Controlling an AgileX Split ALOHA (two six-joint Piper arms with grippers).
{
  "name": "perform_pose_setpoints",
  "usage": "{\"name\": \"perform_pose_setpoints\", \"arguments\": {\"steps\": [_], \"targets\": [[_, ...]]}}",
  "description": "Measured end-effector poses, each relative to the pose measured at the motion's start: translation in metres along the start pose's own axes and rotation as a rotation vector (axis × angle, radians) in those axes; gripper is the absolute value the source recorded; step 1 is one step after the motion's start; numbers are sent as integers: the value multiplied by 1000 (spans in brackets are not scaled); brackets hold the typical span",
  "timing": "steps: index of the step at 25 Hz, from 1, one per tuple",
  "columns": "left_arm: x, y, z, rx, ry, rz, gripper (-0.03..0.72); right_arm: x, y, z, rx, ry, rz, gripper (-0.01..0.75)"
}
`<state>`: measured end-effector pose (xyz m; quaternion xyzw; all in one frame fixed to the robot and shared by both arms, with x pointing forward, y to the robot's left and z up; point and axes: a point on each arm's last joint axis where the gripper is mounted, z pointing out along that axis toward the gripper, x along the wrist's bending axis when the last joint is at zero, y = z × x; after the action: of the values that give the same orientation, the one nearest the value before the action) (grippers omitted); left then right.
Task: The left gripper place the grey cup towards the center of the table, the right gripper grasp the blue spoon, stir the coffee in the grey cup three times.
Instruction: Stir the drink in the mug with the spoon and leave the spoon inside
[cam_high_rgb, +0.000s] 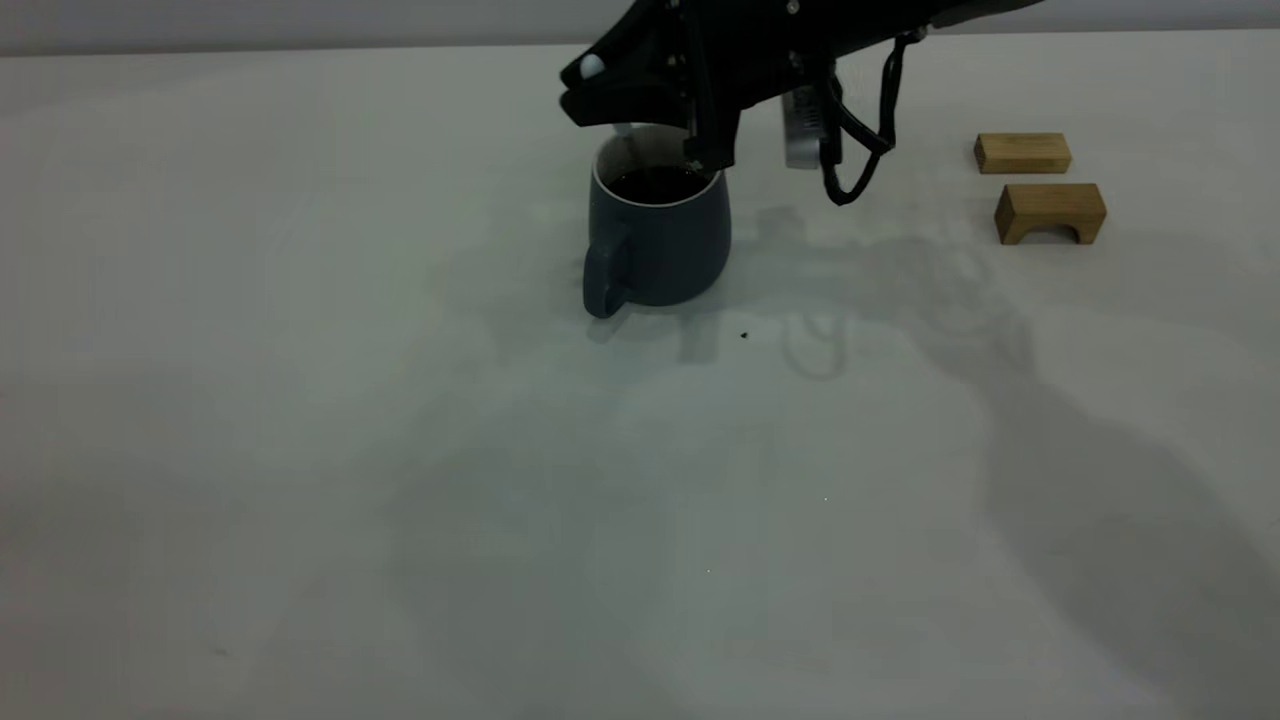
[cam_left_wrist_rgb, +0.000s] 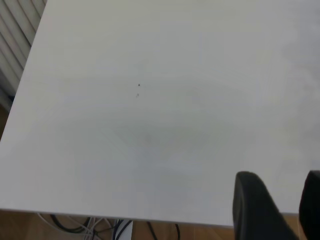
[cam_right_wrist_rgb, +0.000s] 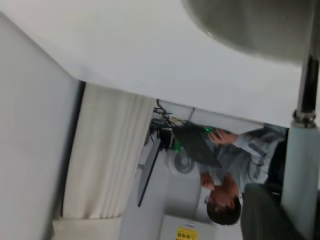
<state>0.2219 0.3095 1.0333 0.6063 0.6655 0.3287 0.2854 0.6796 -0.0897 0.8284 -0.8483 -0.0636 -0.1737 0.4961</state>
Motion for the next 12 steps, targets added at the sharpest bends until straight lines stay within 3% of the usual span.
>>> {"name": "perform_pose_setpoints", "arguments": {"steps": [12], "targets": [[0, 0, 0, 0, 0, 0, 299, -1, 4, -6, 18, -37, 124, 126]]}}
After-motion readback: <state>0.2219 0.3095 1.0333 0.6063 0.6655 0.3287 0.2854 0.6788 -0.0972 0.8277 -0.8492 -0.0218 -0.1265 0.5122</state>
